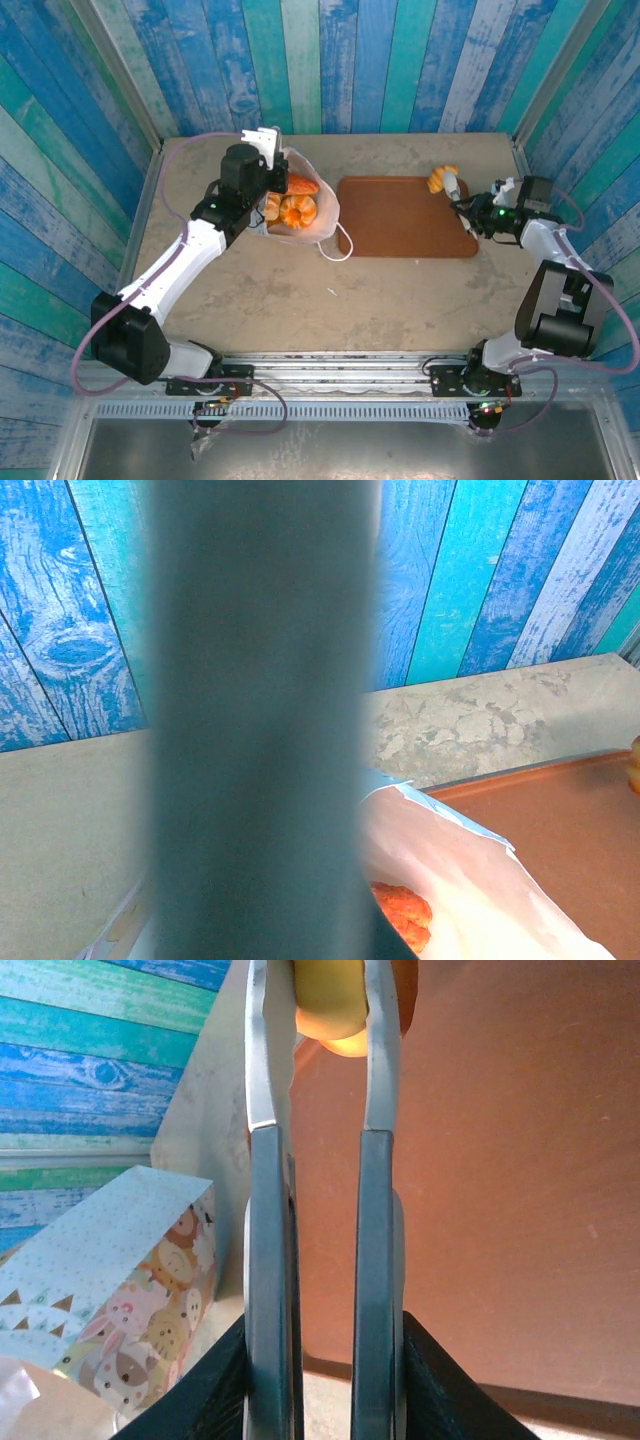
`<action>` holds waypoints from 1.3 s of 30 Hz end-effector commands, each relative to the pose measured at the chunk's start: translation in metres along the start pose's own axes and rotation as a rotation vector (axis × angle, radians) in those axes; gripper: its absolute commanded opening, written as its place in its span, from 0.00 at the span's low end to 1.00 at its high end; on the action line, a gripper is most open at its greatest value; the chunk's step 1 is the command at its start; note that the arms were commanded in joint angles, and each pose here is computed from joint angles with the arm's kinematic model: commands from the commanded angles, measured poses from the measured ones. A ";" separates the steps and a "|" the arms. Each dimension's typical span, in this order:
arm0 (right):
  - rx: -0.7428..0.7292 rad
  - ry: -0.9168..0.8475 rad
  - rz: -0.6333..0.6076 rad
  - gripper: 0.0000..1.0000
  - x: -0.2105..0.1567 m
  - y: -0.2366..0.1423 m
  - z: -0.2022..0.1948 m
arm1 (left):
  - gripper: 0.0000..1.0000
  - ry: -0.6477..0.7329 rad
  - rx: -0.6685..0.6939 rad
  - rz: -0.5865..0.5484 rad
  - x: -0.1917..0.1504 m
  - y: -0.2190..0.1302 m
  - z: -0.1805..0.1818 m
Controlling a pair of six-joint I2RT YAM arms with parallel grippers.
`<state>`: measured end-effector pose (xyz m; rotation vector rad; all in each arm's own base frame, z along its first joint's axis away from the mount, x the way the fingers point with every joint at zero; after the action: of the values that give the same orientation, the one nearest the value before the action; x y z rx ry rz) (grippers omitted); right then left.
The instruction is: Take the fake bread out of the paper bag
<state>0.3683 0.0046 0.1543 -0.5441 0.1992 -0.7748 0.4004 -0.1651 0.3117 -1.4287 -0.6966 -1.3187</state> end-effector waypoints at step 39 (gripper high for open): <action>-0.076 0.084 -0.051 0.51 0.022 0.002 -0.045 | 0.00 -0.010 -0.027 -0.118 0.038 -0.014 -0.001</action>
<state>0.3731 -0.0248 0.1049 -0.5840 0.3285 -0.8392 0.3989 -0.1685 0.3111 -1.4485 -0.6825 -1.3312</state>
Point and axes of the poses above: each hand's point on the last joint's axis, 136 mm out from that joint toward the fingers, its own y axis out along the fingers, its own z axis along the line the jaws close on, x = y × z, the point moved 2 cm from there along -y, back along the fingers, and after that the axes turned 12 degrees about y, right-handed, at the moved point
